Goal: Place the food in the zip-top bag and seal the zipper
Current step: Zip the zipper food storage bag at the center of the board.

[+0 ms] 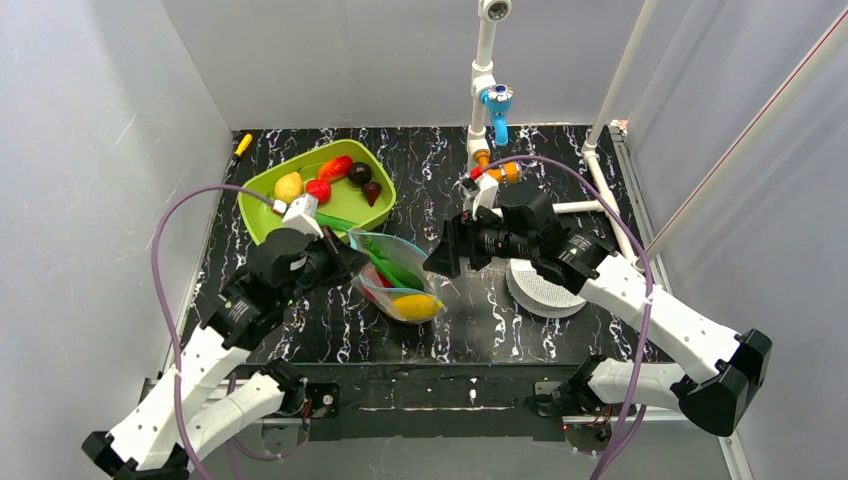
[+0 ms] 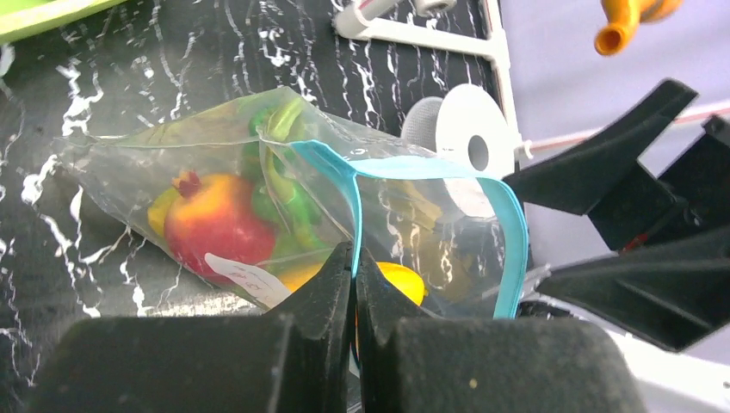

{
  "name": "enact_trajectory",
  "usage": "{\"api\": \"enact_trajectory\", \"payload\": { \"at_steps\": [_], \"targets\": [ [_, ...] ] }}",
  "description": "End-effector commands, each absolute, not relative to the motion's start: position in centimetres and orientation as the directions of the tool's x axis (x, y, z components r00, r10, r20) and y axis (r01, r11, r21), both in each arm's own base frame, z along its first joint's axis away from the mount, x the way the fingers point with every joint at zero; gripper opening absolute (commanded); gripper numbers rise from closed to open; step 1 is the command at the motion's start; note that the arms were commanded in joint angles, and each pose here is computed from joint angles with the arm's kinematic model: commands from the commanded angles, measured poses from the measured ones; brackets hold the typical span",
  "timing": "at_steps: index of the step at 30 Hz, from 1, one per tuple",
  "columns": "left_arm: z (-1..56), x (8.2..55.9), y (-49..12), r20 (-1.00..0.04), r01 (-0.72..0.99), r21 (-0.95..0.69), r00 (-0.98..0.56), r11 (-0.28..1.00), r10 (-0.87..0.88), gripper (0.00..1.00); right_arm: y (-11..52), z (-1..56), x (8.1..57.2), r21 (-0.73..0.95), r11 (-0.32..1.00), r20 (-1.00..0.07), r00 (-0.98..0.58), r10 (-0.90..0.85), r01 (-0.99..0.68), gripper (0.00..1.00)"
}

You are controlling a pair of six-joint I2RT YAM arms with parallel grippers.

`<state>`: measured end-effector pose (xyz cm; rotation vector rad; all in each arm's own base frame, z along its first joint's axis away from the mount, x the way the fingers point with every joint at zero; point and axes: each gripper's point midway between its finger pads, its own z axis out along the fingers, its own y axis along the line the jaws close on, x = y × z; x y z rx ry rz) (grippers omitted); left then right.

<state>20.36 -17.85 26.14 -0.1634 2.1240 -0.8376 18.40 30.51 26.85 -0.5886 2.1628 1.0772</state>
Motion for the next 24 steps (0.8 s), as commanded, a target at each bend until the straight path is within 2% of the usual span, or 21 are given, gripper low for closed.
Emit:
{"api": "enact_trajectory", "payload": {
  "at_steps": [1,4,9,13,17,20,24],
  "targets": [
    [25.5,20.7,-15.4,-0.611,0.007,-0.672,-0.57,0.74,-0.549,0.0,32.2,29.9,16.7,0.472,0.382,-0.835,-0.542,-0.098,-0.795,0.95],
    [25.6,20.7,-13.6,-0.621,-0.057,-0.661,-0.517,0.748,-0.588,0.0,33.2,30.2,14.9,0.395,0.308,-0.888,-0.446,-0.115,-0.866,0.97],
    [25.6,20.4,-11.3,-0.611,-0.15,-0.668,-0.449,0.729,-0.652,0.0,34.1,28.3,13.5,0.209,0.313,-0.946,-0.272,-0.174,-0.926,0.95],
    [25.3,20.3,-11.2,-0.591,-0.169,-0.684,-0.442,0.71,-0.675,0.0,34.0,27.1,13.6,0.127,0.325,-0.965,-0.193,-0.179,-0.937,0.93],
    [25.0,20.3,-11.5,-0.577,-0.183,-0.685,-0.454,0.705,-0.679,0.0,33.9,25.0,13.7,0.013,0.312,-0.978,-0.076,-0.192,-0.95,0.88],
    [25.0,20.3,-11.5,-0.572,-0.185,-0.688,-0.456,0.702,-0.682,0.0,33.8,23.8,14.7,-0.054,0.344,-0.983,-0.011,-0.184,-0.937,0.78],
    [25.0,20.2,-11.4,-0.573,-0.183,-0.689,-0.453,0.701,-0.682,0.0,34.2,23.9,14.9,-0.084,0.34,-0.994,0.055,-0.094,-0.937,0.72]
  ]
}}
